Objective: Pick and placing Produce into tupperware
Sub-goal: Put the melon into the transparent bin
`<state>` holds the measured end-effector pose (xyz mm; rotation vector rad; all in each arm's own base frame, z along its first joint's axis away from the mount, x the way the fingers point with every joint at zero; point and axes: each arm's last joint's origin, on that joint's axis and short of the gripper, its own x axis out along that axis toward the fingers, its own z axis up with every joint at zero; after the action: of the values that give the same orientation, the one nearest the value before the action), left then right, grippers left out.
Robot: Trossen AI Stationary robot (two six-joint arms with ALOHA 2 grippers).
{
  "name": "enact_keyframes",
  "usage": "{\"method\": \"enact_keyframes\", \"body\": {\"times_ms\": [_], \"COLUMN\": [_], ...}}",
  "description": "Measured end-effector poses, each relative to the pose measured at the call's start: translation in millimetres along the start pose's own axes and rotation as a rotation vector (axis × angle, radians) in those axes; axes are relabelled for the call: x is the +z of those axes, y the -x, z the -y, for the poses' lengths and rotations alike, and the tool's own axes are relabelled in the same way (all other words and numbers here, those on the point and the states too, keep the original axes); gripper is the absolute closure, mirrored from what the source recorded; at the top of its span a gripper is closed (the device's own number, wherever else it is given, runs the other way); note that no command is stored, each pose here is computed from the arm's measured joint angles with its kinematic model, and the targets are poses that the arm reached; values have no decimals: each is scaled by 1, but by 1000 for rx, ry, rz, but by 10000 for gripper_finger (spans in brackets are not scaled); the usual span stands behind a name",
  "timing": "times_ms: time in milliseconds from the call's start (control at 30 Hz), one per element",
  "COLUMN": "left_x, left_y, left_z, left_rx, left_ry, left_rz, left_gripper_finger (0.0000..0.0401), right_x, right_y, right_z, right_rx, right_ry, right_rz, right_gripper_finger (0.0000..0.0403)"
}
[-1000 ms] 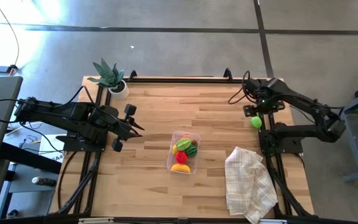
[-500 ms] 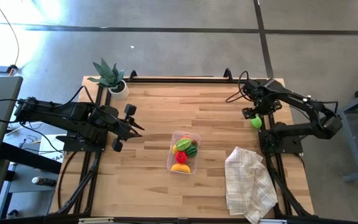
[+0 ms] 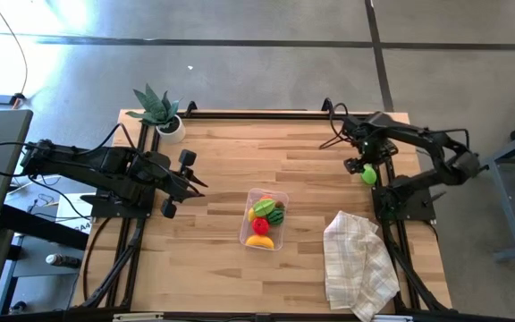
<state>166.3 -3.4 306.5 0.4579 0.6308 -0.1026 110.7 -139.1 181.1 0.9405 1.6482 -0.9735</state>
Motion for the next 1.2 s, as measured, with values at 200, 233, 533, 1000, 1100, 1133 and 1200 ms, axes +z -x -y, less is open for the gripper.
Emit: {"method": "enact_keyframes", "body": {"times_ms": [200,233,533,1000,1100,1133,1200], "left_x": [0,0,0,0,0,0,0], "left_y": [0,0,0,0,0,0,0], "left_z": [0,0,0,0,0,0,0], "left_rx": [0,0,0,0,0,0,0], "left_ry": [0,0,0,-1,0,0,0], "left_rz": [0,0,0,0,0,0,0], "left_gripper_finger": [290,290,290,290,290,290,290], "right_x": [6,7,16,26,27,27,27], "right_y": [-9,-11,-23,-40,-42,-42,-42], "right_z": [-4,-5,-9,-15,-16,-16,-16], "right_rx": [18,18,2,13,18,19,20], "right_ry": [36,39,44,52,52,52,47], "right_rz": [-80,-92,-158,-249,-253,-250,-246], "right_gripper_finger": [119,119,119,119,119,119,119]}}
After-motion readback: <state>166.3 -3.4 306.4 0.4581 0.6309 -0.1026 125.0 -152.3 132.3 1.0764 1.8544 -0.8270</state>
